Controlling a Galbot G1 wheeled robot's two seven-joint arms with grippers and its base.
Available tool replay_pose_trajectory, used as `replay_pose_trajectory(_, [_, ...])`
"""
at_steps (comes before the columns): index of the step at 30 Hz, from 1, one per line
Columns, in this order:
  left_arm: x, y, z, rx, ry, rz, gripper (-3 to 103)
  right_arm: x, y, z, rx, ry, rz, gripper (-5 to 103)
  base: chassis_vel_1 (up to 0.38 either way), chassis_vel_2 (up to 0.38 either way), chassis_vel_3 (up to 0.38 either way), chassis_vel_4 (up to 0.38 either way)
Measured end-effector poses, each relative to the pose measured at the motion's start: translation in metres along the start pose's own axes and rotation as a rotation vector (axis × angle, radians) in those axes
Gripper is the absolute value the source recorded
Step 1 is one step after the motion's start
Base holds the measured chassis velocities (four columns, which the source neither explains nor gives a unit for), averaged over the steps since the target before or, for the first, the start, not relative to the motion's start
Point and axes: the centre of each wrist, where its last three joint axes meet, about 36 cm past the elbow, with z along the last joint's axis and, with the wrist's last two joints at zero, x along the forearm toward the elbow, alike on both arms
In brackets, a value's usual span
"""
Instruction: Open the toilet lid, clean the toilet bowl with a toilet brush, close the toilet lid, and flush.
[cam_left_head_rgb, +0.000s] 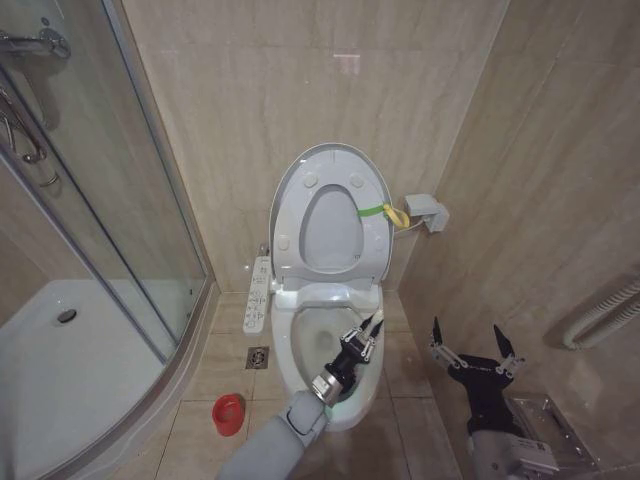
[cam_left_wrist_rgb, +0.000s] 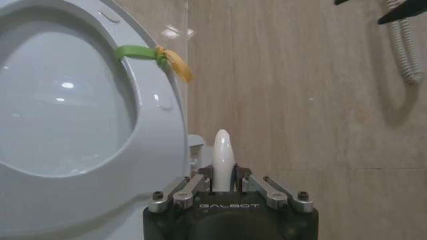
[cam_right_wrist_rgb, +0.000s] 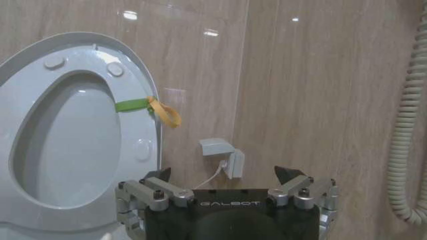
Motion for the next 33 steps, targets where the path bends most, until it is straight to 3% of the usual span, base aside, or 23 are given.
replay_pose_trajectory(9, [-0.033, 0.009, -0.021, 0.017, -0.081, -0.011, 21, 0.0, 0.0, 0.0, 0.0, 0.0, 0.0, 100, 0.0, 0.0, 0.0, 0.0])
replay_pose_trajectory(11, [-0.035, 0.009, -0.02, 0.019, -0.081, -0.008, 21, 0.0, 0.0, 0.0, 0.0, 0.0, 0.0, 100, 0.0, 0.0, 0.0, 0.0])
replay_pose_trajectory(19, [-0.008, 0.021, 0.014, 0.008, 0.018, -0.03, 21, 0.0, 0.0, 0.0, 0.0, 0.0, 0.0, 100, 0.0, 0.0, 0.0, 0.0])
replay_pose_trajectory(24, [-0.016, 0.029, 0.003, -0.003, -0.014, -0.028, 21, 0.0, 0.0, 0.0, 0.0, 0.0, 0.0, 100, 0.0, 0.0, 0.0, 0.0])
replay_pose_trajectory(27, [-0.031, 0.023, -0.014, 0.007, -0.069, -0.01, 21, 0.0, 0.0, 0.0, 0.0, 0.0, 0.0, 100, 0.0, 0.0, 0.0, 0.0])
replay_pose_trajectory(33, [-0.028, -0.004, -0.016, 0.047, -0.069, 0.022, 20, 0.0, 0.0, 0.0, 0.0, 0.0, 0.0, 100, 0.0, 0.0, 0.0, 0.0])
